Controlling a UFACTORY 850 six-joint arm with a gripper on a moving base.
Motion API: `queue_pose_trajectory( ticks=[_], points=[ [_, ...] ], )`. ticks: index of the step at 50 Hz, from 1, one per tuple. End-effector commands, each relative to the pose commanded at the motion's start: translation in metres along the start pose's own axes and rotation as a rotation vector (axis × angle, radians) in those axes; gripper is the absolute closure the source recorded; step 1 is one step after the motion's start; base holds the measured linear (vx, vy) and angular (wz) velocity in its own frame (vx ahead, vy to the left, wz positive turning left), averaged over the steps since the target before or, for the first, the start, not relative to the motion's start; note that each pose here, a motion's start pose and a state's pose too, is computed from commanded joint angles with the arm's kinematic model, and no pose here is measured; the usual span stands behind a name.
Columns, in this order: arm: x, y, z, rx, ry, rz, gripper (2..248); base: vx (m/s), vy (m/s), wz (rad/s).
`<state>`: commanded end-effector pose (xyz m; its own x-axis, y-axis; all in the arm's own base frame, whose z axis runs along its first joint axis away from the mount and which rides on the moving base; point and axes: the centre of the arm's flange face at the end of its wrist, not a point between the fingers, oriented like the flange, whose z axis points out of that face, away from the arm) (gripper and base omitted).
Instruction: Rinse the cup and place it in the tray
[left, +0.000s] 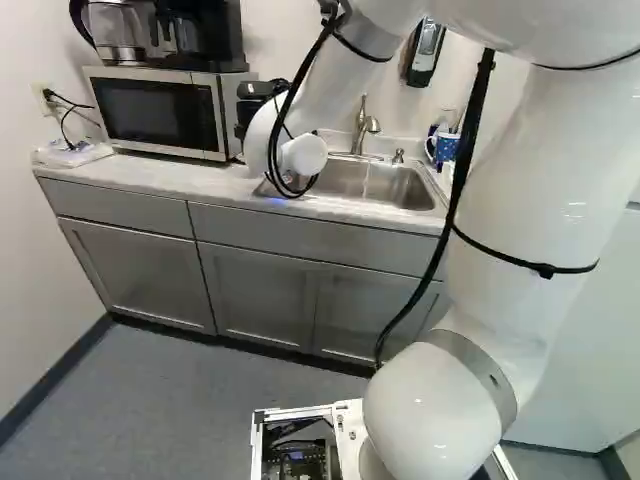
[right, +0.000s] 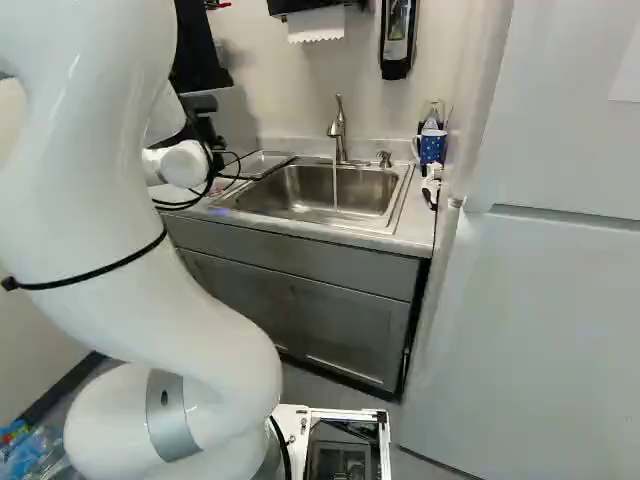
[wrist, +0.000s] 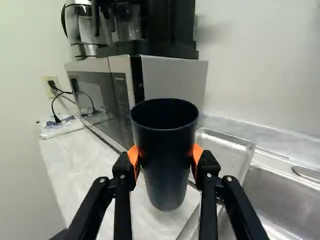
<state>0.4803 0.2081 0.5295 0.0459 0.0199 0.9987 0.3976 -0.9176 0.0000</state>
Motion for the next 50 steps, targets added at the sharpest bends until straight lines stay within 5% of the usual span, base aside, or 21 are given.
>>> queue_pose_trajectory(
  ticks=[19, 50],
  points=[
    [0.017, 0.026, -0.017, -0.051, 0.004, 0.002, 129, 0.0, 0.0, 0.0],
    [0.015, 0.067, -0.041, -0.138, -0.001, 0.007, 129, 0.0, 0.0, 0.0]
  ],
)
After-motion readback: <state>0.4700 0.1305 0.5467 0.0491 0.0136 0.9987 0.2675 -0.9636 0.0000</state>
